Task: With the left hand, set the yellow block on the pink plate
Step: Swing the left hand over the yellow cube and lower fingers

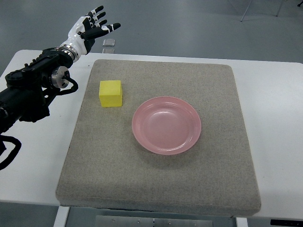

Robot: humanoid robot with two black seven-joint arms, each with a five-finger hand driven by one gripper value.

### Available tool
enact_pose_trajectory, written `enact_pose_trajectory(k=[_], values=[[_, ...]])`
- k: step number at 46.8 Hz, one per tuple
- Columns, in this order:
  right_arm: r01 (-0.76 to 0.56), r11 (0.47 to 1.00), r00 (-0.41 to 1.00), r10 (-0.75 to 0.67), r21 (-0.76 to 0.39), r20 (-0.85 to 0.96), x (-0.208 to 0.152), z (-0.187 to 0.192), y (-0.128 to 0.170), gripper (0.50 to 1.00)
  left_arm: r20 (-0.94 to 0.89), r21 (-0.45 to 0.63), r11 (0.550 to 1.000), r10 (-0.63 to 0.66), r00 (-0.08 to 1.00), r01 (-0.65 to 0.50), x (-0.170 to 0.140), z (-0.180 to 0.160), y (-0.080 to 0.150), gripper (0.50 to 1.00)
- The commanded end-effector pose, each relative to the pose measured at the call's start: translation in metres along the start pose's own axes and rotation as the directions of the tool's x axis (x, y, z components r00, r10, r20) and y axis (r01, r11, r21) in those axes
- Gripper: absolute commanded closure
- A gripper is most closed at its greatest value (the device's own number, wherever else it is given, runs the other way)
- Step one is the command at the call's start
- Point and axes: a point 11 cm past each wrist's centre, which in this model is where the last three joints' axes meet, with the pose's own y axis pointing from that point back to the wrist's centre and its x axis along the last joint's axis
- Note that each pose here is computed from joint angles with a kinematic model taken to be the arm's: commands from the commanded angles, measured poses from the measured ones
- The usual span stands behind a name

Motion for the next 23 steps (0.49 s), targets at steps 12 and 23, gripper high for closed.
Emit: enact_pose_trajectory(k=[12, 23], values=[[0.0, 1.0, 1.0, 0.0, 0.0, 0.0, 0.0, 0.0, 0.0, 0.576, 0.299, 0.125, 0.977, -0.204, 0.932, 0.173, -0.014, 0.011, 0.012, 0.51], [0.0, 1.0, 1.0, 0.0, 0.0, 0.0, 0.0, 0.0, 0.0, 0.576, 0.532, 0.246, 0.922, -0.386, 0.754, 0.298, -0.025, 0.028, 0.034, 0.519]])
